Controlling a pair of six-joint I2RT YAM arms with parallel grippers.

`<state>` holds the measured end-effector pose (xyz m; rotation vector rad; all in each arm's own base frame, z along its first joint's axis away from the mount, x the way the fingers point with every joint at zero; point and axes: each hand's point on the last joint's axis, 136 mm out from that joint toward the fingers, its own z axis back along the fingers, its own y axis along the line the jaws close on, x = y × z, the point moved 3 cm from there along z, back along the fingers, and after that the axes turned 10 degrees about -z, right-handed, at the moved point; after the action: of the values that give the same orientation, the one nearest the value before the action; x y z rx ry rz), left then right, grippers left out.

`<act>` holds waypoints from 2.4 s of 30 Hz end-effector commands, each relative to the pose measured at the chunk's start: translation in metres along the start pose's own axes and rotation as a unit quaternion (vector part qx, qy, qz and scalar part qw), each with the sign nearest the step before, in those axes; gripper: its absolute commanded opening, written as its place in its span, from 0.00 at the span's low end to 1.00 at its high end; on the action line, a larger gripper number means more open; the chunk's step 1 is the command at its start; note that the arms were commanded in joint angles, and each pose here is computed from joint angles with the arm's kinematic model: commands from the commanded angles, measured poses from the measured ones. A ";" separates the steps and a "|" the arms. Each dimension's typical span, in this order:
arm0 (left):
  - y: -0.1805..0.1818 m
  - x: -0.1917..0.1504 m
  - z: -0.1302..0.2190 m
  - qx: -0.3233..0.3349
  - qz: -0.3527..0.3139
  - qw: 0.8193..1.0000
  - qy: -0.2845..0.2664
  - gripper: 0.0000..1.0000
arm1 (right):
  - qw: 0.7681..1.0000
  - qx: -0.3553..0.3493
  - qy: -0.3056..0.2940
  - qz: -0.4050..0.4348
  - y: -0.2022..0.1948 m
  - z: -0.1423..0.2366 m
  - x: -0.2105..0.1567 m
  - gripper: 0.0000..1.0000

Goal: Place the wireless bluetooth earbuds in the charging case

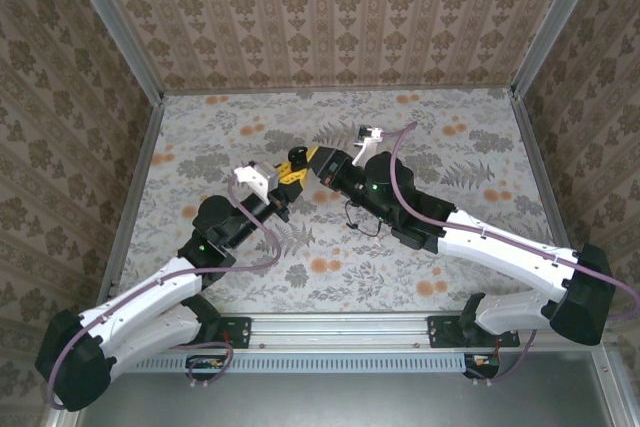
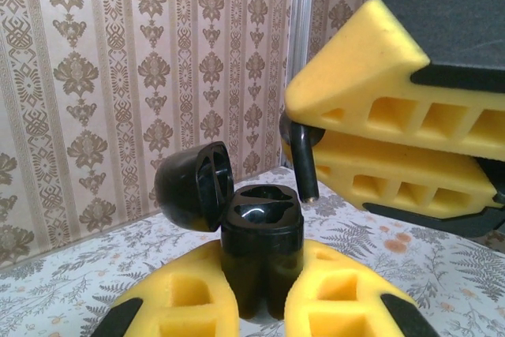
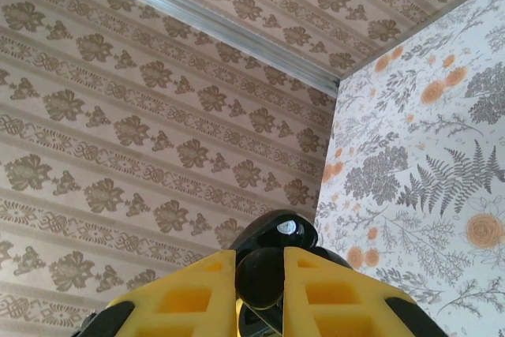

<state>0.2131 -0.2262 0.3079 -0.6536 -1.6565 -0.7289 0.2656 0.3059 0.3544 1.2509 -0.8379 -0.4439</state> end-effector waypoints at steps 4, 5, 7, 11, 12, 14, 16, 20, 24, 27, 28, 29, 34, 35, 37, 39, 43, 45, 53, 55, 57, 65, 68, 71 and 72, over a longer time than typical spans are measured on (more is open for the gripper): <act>0.000 0.018 -0.003 0.004 -0.012 0.999 -0.031 0.00 | 0.999 0.009 -0.028 -0.011 0.004 -0.001 0.005 0.17; 0.000 0.018 -0.003 0.004 -0.013 0.999 -0.031 0.00 | 0.999 0.009 -0.028 -0.011 0.005 -0.002 0.005 0.17; 0.000 0.019 -0.003 0.004 -0.013 0.999 -0.031 0.00 | 1.000 0.008 -0.027 -0.009 0.005 -0.004 0.004 0.17; 0.000 0.019 -0.004 0.004 -0.015 0.999 -0.031 0.00 | 1.000 0.000 -0.023 -0.009 0.001 -0.007 0.002 0.17; 0.000 0.018 -0.004 0.004 -0.015 0.999 -0.030 0.00 | 1.000 -0.001 -0.022 -0.008 0.000 -0.008 0.002 0.17; 0.000 0.018 -0.004 0.006 -0.016 0.999 -0.030 0.00 | 1.000 -0.004 -0.017 -0.008 -0.001 -0.009 -0.001 0.17; 0.000 0.018 -0.004 0.006 -0.017 0.999 -0.030 0.00 | 1.000 -0.009 -0.016 -0.008 -0.004 -0.009 -0.001 0.17; 0.000 0.019 -0.004 0.009 -0.017 0.999 -0.031 0.00 | 1.000 -0.014 -0.012 -0.008 -0.006 -0.009 -0.004 0.17; 0.001 0.019 -0.004 0.011 -0.019 0.999 -0.031 0.00 | 1.000 -0.023 -0.009 0.001 -0.009 -0.010 -0.007 0.17; 0.002 0.020 -0.004 0.013 -0.020 0.999 -0.032 0.00 | 0.999 -0.031 -0.007 0.011 -0.011 -0.010 -0.009 0.17; 0.001 0.020 -0.004 0.012 -0.020 0.999 -0.033 0.00 | 0.999 -0.032 -0.007 0.015 -0.012 -0.011 -0.010 0.17; 0.002 0.021 -0.004 0.013 -0.020 0.999 -0.033 0.00 | 0.999 -0.035 -0.007 0.019 -0.012 -0.011 -0.010 0.17; 0.003 0.022 -0.004 0.016 -0.021 0.999 -0.035 0.00 | 0.999 -0.044 -0.008 0.029 -0.016 -0.012 -0.013 0.17; 0.003 0.022 -0.004 0.016 -0.021 0.999 -0.035 0.00 | 0.998 -0.045 -0.008 0.031 -0.016 -0.012 -0.013 0.17; 0.003 0.022 -0.004 0.017 -0.021 0.999 -0.035 0.00 | 0.998 -0.047 -0.007 0.032 -0.017 -0.012 -0.014 0.17; 0.003 0.023 -0.004 0.019 -0.023 0.999 -0.036 0.00 | 0.998 -0.048 -0.006 0.035 -0.017 -0.011 -0.015 0.17; 0.005 0.023 -0.003 0.023 -0.024 0.999 -0.036 0.00 | 0.998 -0.052 -0.007 0.037 -0.020 -0.008 -0.017 0.18; 0.005 0.023 -0.004 0.024 -0.024 0.999 -0.038 0.00 | 0.998 -0.054 -0.007 0.035 -0.021 -0.007 -0.018 0.19; 0.006 0.026 -0.006 0.026 -0.026 0.998 -0.042 0.00 | 0.998 -0.059 -0.005 0.036 -0.022 -0.004 -0.020 0.24; 0.005 0.026 -0.006 0.026 -0.026 0.998 -0.042 0.00 | 0.998 -0.059 -0.006 0.037 -0.021 -0.004 -0.020 0.25; 0.005 0.026 -0.005 0.025 -0.026 0.998 -0.043 0.00 | 0.998 -0.058 -0.006 0.038 -0.019 -0.003 -0.019 0.25; 0.005 0.025 -0.004 0.025 -0.023 0.999 -0.042 0.00 | 0.997 -0.053 -0.008 0.052 -0.010 0.003 -0.015 0.35; 0.005 0.024 -0.004 0.024 -0.022 0.999 -0.040 0.00 | 0.997 -0.052 -0.008 0.057 -0.006 0.006 -0.013 0.42; 0.004 0.022 -0.004 0.021 -0.023 0.999 -0.037 0.00 | 0.997 -0.046 -0.013 0.067 0.003 0.016 -0.006 0.48; 0.004 0.021 -0.004 0.021 -0.023 0.999 -0.035 0.00 | 0.996 -0.044 -0.014 0.073 0.007 0.020 -0.004 0.49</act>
<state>0.2189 -0.2270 0.3029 -0.5961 -1.6604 -0.7190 0.2553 0.3106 0.3292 1.0758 -0.8636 -0.4006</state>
